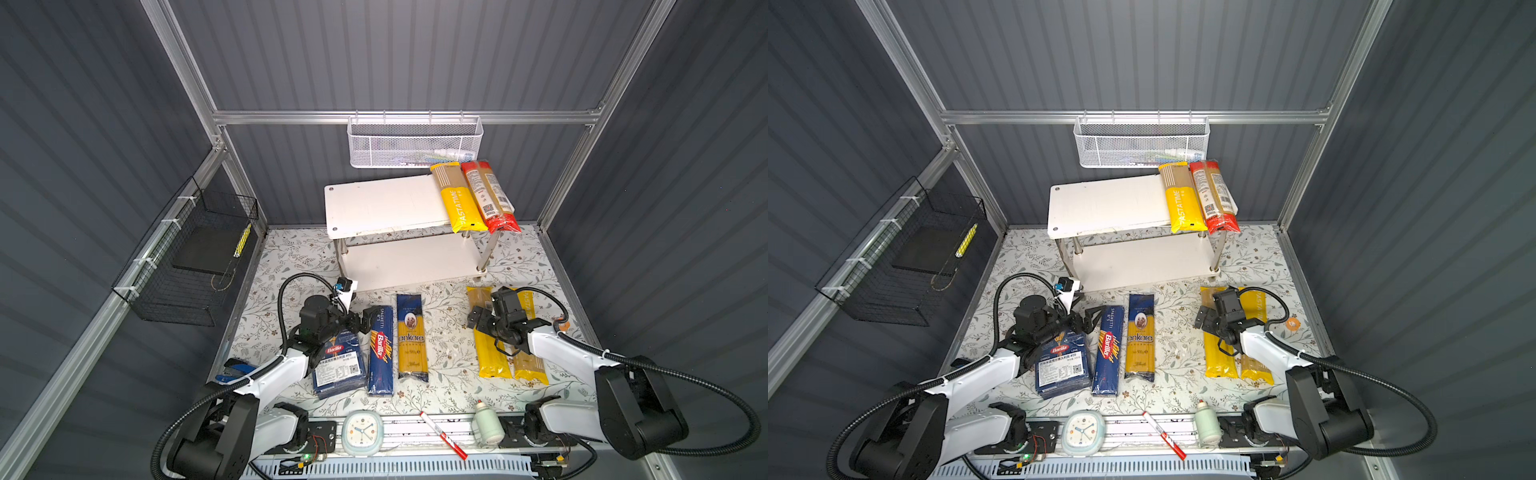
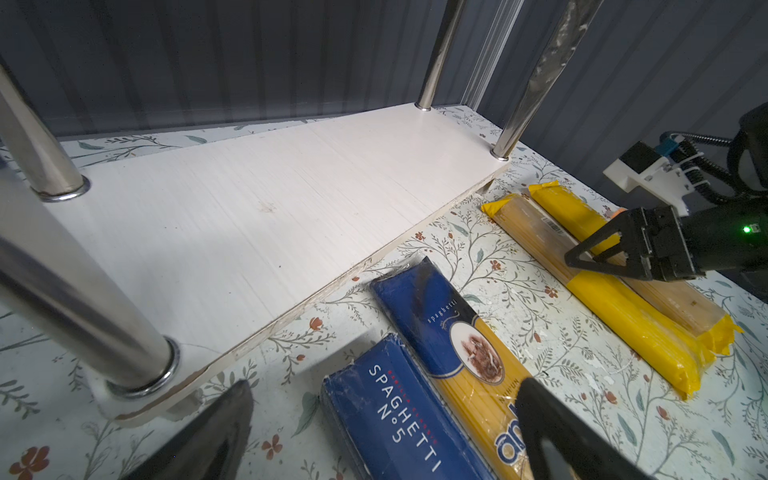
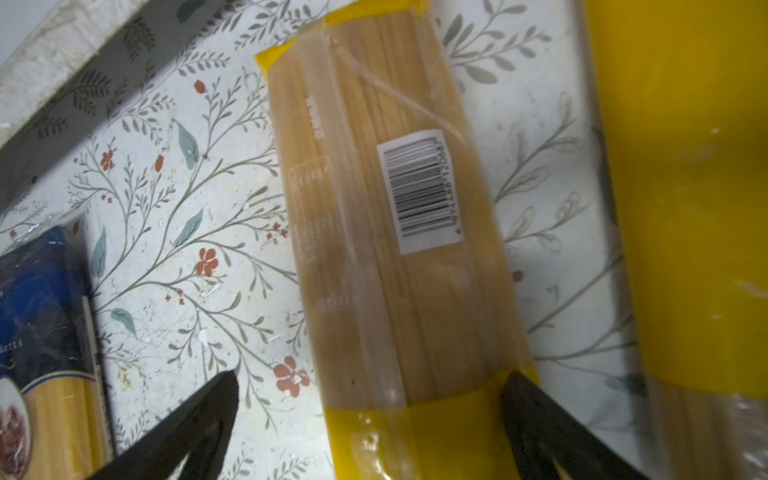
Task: Place and organize the pasta boxes and bags onto the shelf
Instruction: 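Align the right gripper over the nearer clear spaghetti bag's middle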
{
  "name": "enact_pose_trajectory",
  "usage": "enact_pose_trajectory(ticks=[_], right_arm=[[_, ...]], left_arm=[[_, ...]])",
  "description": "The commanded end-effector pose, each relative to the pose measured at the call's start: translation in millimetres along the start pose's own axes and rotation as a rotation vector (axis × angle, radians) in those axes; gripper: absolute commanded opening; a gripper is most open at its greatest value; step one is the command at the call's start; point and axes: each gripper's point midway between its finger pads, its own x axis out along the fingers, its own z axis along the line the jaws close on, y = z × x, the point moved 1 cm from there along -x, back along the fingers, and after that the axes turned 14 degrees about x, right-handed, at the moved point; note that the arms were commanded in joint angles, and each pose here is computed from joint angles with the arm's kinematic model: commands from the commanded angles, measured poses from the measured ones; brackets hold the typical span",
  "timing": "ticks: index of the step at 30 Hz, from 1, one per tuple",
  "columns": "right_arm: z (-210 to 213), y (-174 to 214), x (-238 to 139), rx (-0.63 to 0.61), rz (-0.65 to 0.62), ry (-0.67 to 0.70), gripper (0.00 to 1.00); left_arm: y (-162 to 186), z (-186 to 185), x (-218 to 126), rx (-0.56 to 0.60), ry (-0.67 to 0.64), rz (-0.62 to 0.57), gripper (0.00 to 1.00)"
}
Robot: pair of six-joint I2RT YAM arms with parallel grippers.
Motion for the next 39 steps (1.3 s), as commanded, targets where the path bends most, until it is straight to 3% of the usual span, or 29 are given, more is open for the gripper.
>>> enact_pose_trajectory(ticks=[1, 5, 10, 21, 27, 39], right_arm=[[18.0, 14.0, -3.9, -0.06, 0.063, -0.023, 0.99], [22.5, 5.8, -13.0, -0.078, 0.029, -0.028, 0.99], [5.4, -17.7, -18.7, -0.093, -0.054, 0.094, 0.99], [26.2, -38.2, 24.7, -0.14, 0.023, 0.073, 0.99], [52.7, -28.2, 32.4, -0.177, 0.068, -0.017, 0.99], [88.6, 13.8, 10.2, -0.332, 0.081, -0.135, 0.99]], left_arm=[[-2.8, -0.9, -1.4, -0.004, 0.001, -0.003, 0.99], [-1.7, -0.2, -1.5, -0.002, -0.003, 0.001, 0.99], [-1.7, 0.2, -2.1, -0.001, -0.008, 0.0, 0.99], [-1.4, 0.9, -2.0, 0.003, -0.011, 0.004, 0.99], [-1.9, 1.4, -3.0, 0.005, -0.016, 0.004, 0.99], [-0.9, 1.3, -2.2, 0.004, -0.014, 0.009, 0.99]])
